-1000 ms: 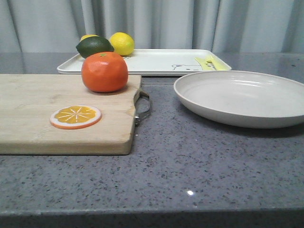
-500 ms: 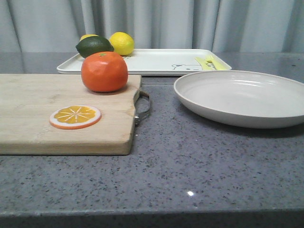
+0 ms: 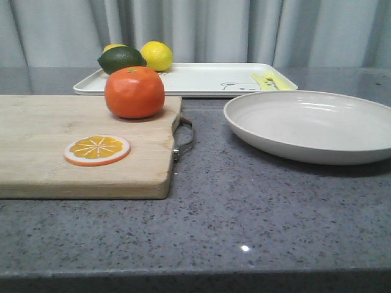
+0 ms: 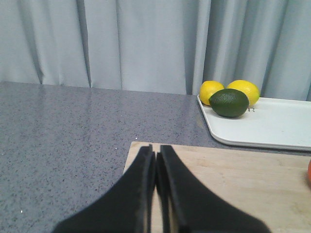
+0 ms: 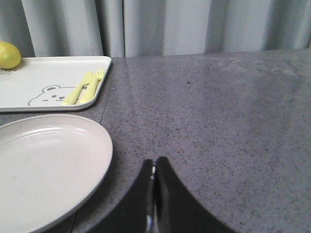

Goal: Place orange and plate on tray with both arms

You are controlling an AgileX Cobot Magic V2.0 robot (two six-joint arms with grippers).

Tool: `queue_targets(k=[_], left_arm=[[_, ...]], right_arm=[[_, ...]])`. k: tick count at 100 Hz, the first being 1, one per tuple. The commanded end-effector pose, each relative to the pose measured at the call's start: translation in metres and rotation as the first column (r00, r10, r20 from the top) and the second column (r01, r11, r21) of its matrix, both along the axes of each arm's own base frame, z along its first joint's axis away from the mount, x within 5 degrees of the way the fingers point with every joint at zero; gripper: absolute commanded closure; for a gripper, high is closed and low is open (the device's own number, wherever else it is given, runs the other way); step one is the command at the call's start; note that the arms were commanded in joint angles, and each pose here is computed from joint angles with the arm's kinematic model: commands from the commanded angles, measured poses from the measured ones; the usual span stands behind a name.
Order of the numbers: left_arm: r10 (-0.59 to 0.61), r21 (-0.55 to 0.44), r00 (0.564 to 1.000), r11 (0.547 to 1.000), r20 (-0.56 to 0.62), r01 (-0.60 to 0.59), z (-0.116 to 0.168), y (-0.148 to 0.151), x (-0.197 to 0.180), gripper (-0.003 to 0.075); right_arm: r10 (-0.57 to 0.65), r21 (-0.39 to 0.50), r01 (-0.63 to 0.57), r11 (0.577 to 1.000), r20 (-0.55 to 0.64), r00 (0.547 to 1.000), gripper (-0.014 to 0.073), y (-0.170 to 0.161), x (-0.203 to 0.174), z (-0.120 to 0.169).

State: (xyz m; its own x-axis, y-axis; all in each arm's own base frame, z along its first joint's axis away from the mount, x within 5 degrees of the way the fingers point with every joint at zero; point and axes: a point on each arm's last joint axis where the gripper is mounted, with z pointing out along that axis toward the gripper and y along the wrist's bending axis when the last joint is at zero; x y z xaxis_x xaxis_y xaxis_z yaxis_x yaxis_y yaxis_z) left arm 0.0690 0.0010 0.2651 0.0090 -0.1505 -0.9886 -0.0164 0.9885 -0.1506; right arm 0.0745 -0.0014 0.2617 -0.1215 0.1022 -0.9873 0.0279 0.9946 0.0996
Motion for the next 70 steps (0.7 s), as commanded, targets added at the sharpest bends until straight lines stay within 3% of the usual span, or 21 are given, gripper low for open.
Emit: queue_targets(k=[1, 43, 70], left_arm=[[0.011, -0.010, 0.994, 1.000, 0.105, -0.010, 0.027, 0.001, 0.007, 0.0739], [0.016, -0.011, 1.000, 1.000, 0.027, -0.016, 0.049, 0.003, 0.047, 0.0739], [0.023, -0.011, 0.998, 1.000, 0.052, -0.023, 0.053, 0.004, 0.059, 0.0739]], right_arm=[[0.003, -0.001, -0.003, 1.000, 0.107, 0.994, 0.0652, 0.000, 0.008, 0.025], [0.006, 0.001, -0.006, 1.000, 0.003, 1.000, 0.0652, 0.000, 0.043, 0.041], [0.006, 0.001, -0.006, 1.000, -0.004, 1.000, 0.0652, 0.000, 0.044, 0.040]])
